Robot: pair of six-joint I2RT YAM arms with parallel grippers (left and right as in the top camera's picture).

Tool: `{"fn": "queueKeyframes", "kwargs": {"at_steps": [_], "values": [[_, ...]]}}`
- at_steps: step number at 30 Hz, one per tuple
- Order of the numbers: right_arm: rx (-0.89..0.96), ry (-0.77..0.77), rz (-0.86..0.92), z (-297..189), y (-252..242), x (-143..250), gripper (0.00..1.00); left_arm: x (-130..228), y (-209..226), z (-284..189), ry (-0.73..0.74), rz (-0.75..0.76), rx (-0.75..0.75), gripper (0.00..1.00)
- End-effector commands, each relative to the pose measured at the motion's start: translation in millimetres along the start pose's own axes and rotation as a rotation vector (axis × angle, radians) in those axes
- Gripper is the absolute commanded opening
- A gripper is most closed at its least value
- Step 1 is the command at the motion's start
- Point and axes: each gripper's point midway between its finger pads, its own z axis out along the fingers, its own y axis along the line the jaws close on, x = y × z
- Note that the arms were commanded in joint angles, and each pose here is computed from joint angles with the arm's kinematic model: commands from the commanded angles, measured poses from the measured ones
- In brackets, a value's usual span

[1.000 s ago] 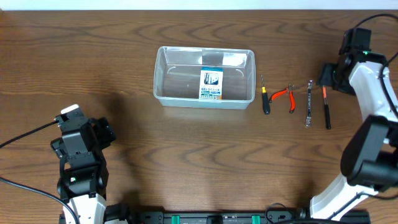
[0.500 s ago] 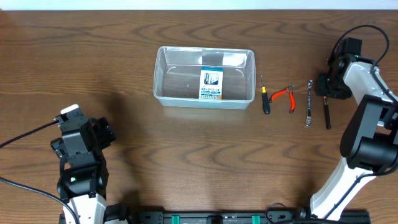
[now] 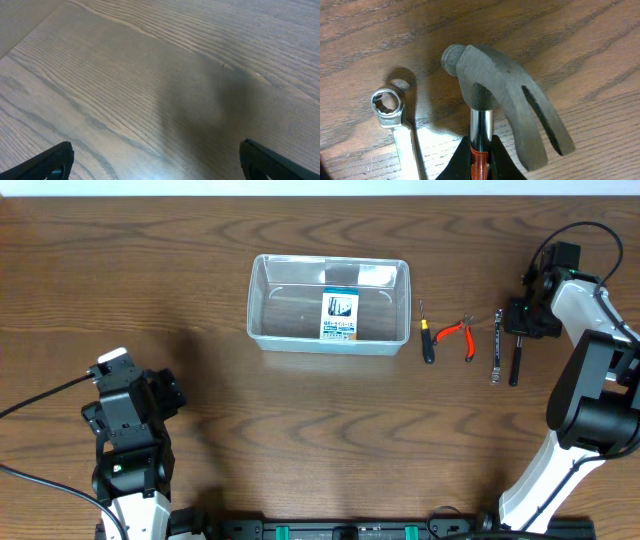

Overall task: Pack container
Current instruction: 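Grasp the red-handled hammer by its handle with the right gripper, then carry the hammer into the container and release it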

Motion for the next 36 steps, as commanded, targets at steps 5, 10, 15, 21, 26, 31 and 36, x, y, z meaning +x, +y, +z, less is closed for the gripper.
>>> {"fn": "queueKeyframes", "kwargs": {"at_steps": [5, 10, 15, 21, 26, 31, 36], "values": [[0.016, -0.014, 0.009, -30.3, -7.2, -6.5, 0.01, -6.4, 1.5, -2.4, -0.014, 0.014, -0.009, 0.98], [-0.092, -0.181, -0.004, -114.0, 12.7, -33.7, 0.01, -6.4, 1.5, -2.4, -0.014, 0.014, -0.009, 0.98], [-0.352, -0.442, -0.162, -215.5, 87.2, -48.8, 0.01, -6.4, 1.5, -2.4, -0.013, 0.014, -0.009, 0.98], [-0.437, -0.636, -0.626, -276.6, 196.7, -25.0, 0.01, -6.4, 1.5, -2.4, -0.014, 0.014, -0.009, 0.98], [-0.393, -0.713, -1.331, -267.5, 285.1, 31.6, 0.01, -6.4, 1.5, -2.4, -0.014, 0.014, -0.009, 0.98], [-0.35, -0.788, -1.675, -233.8, 338.3, 41.2, 0.01, -6.4, 1.5, -2.4, -0.014, 0.014, -0.009, 0.98], [-0.332, -0.831, -1.717, -179.8, 370.0, 17.9, 0.01, -6.5, 1.5, -2.4, -0.014, 0.014, -0.009, 0.98]]}}
